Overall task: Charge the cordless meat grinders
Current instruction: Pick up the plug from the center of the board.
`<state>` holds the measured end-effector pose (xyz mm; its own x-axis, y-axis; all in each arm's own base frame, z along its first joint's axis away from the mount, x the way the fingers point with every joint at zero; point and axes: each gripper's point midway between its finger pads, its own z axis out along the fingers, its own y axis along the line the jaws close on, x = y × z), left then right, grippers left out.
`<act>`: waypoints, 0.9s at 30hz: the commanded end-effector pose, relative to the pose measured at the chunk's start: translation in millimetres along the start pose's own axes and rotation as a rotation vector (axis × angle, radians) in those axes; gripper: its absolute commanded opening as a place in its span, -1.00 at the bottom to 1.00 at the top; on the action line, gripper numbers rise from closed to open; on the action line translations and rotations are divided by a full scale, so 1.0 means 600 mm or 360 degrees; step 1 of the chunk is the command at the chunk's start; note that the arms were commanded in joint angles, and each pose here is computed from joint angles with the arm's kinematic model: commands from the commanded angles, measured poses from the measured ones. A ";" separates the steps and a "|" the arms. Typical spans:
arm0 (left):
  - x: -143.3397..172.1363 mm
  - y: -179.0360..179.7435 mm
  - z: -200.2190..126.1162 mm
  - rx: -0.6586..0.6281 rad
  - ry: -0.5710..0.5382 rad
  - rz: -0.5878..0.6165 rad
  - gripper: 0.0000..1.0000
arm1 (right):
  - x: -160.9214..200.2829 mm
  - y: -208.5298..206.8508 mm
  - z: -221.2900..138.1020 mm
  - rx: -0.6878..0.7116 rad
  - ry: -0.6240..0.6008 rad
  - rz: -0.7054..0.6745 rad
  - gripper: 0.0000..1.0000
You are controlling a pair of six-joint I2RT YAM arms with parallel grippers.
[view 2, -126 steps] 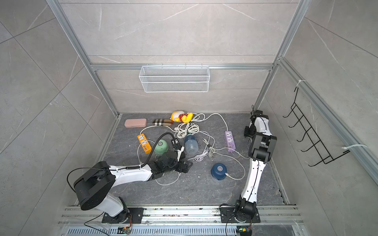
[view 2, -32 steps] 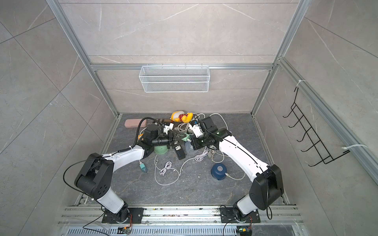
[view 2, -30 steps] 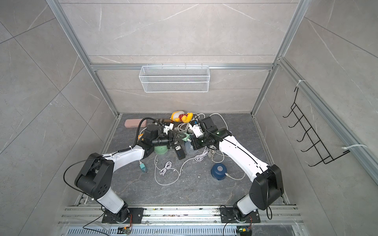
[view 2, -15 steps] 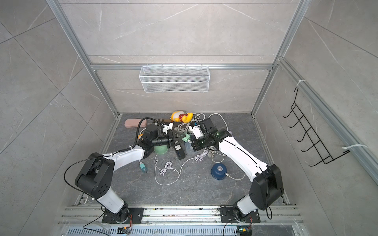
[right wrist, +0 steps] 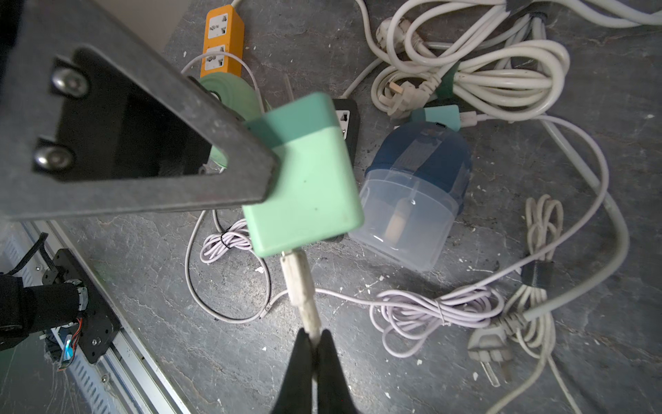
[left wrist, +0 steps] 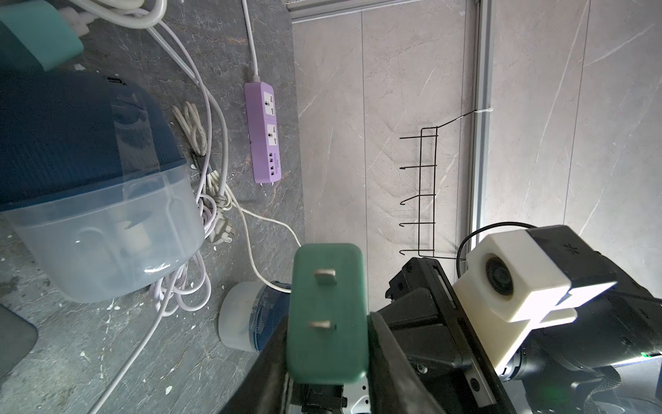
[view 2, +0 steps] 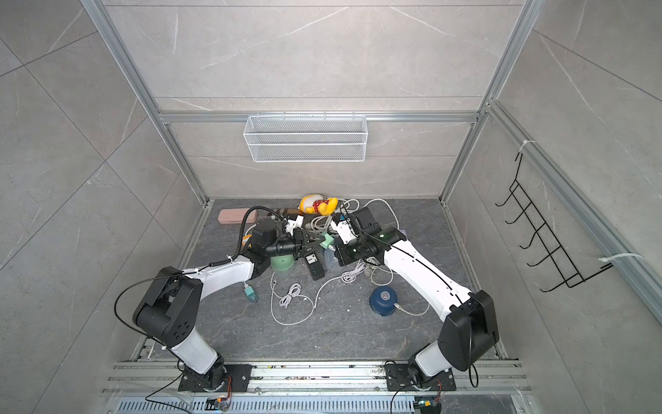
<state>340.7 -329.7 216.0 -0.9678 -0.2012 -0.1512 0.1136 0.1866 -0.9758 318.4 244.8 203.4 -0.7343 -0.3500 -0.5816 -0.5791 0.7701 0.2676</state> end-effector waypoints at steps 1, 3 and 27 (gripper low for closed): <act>0.002 -0.010 -0.003 0.0048 0.0021 0.0035 -0.14 | -0.003 0.013 -0.022 -0.0018 -0.0043 -0.0059 -1.00; 0.002 -0.009 -0.003 0.0044 0.0015 0.0033 -0.08 | -0.003 0.013 -0.024 -0.0015 -0.0047 -0.0061 -1.00; 0.006 -0.021 -0.005 0.0142 0.0014 0.0092 -0.96 | -0.059 0.032 -0.070 -0.0069 -0.0307 0.0126 0.40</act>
<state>337.3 -328.1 211.1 -0.9673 -0.2069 -0.1467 0.1130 0.1662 -0.9796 315.2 248.9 236.1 -0.7149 -0.2613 -0.6486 -0.5679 0.7581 0.3206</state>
